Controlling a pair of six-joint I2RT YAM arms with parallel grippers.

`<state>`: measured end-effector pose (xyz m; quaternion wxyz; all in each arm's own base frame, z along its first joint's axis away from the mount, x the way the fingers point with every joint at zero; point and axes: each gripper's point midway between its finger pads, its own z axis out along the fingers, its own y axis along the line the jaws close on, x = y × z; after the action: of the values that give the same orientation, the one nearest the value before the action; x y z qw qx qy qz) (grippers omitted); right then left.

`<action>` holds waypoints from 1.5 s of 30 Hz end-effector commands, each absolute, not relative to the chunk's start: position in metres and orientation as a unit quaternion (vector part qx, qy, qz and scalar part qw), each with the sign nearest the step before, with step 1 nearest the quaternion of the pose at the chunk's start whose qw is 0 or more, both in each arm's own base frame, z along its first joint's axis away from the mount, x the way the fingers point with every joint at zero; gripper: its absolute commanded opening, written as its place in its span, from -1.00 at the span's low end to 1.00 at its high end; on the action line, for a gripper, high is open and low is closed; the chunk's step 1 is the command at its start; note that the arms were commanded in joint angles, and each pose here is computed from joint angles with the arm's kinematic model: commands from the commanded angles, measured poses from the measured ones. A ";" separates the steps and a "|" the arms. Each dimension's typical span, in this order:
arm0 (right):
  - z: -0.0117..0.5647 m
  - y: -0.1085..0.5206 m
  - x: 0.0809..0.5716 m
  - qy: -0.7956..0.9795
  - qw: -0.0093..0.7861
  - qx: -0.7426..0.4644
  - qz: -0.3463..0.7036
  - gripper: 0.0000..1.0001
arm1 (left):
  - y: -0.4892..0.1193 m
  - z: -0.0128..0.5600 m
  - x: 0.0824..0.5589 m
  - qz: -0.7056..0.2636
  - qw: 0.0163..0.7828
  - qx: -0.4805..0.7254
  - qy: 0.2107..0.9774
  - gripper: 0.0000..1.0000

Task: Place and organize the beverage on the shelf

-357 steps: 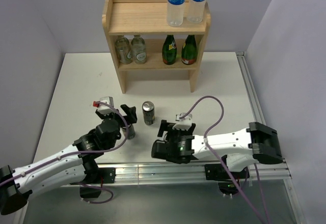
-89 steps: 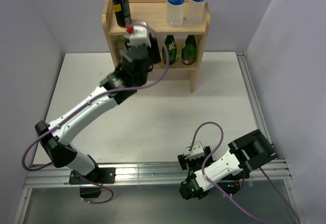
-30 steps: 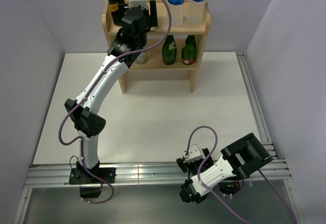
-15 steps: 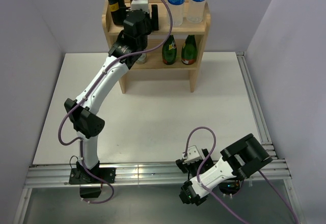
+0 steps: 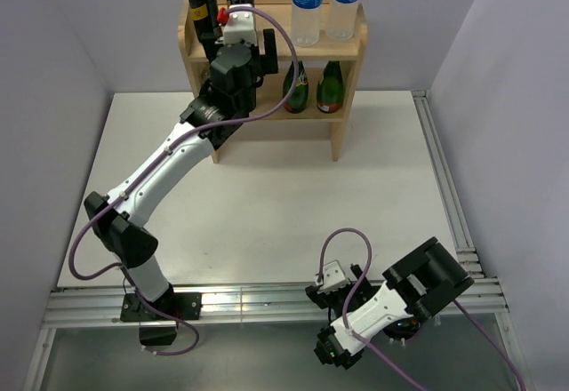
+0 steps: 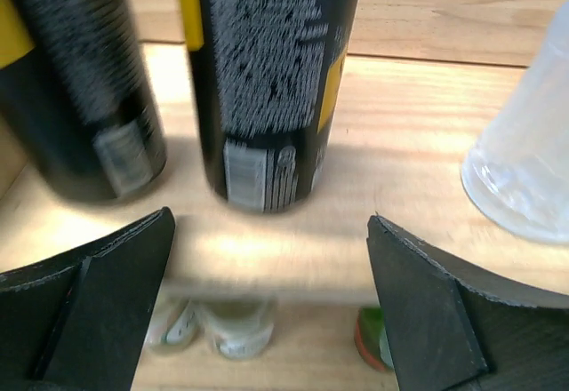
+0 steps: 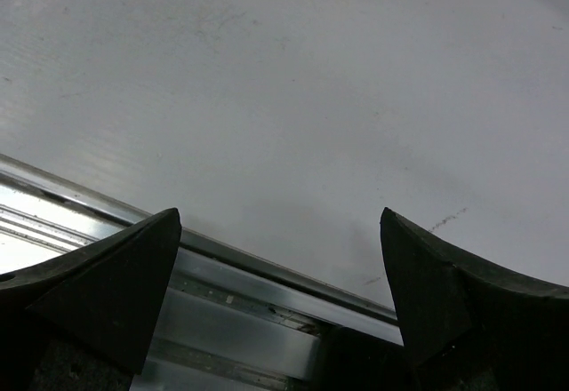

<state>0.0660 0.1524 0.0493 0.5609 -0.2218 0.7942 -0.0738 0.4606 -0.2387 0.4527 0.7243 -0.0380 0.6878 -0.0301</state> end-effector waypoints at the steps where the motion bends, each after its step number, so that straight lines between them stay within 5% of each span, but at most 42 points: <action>1: 0.062 0.182 0.059 0.812 0.565 0.070 0.131 1.00 | -0.235 0.424 0.444 -0.018 0.701 -0.058 0.710 0.94; 14: 0.089 0.200 0.054 0.800 0.570 0.010 0.186 1.00 | -0.217 0.347 0.339 -0.051 0.660 -0.080 0.745 0.88; 18: 0.154 0.222 0.058 0.753 0.610 -0.100 0.225 1.00 | -0.222 0.298 0.293 -0.064 0.632 -0.048 0.771 0.86; 24: 0.293 0.198 0.084 0.710 0.648 -0.155 0.230 1.00 | -0.249 0.267 0.229 -0.106 0.597 0.042 0.794 0.82; 26: 0.342 0.196 0.083 0.718 0.614 -0.120 0.304 1.00 | -0.255 0.267 0.213 -0.122 0.593 0.057 0.794 0.82; 27: 0.358 0.188 0.088 0.696 0.641 -0.198 0.256 1.00 | -0.252 0.265 0.209 -0.113 0.591 0.059 0.796 0.82; 29: 0.404 0.176 0.096 0.690 0.620 -0.123 0.352 1.00 | -0.247 0.276 0.202 -0.112 0.603 0.046 0.789 0.82; 45: 0.440 0.128 0.138 0.710 0.677 -0.017 0.194 1.00 | -0.157 0.427 0.181 -0.251 0.698 -0.094 0.665 0.78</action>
<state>0.1265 0.1531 0.4462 0.6603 -0.0497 0.7010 0.2649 0.1790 -0.1718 0.4062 0.6774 -0.0774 0.6839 -0.2598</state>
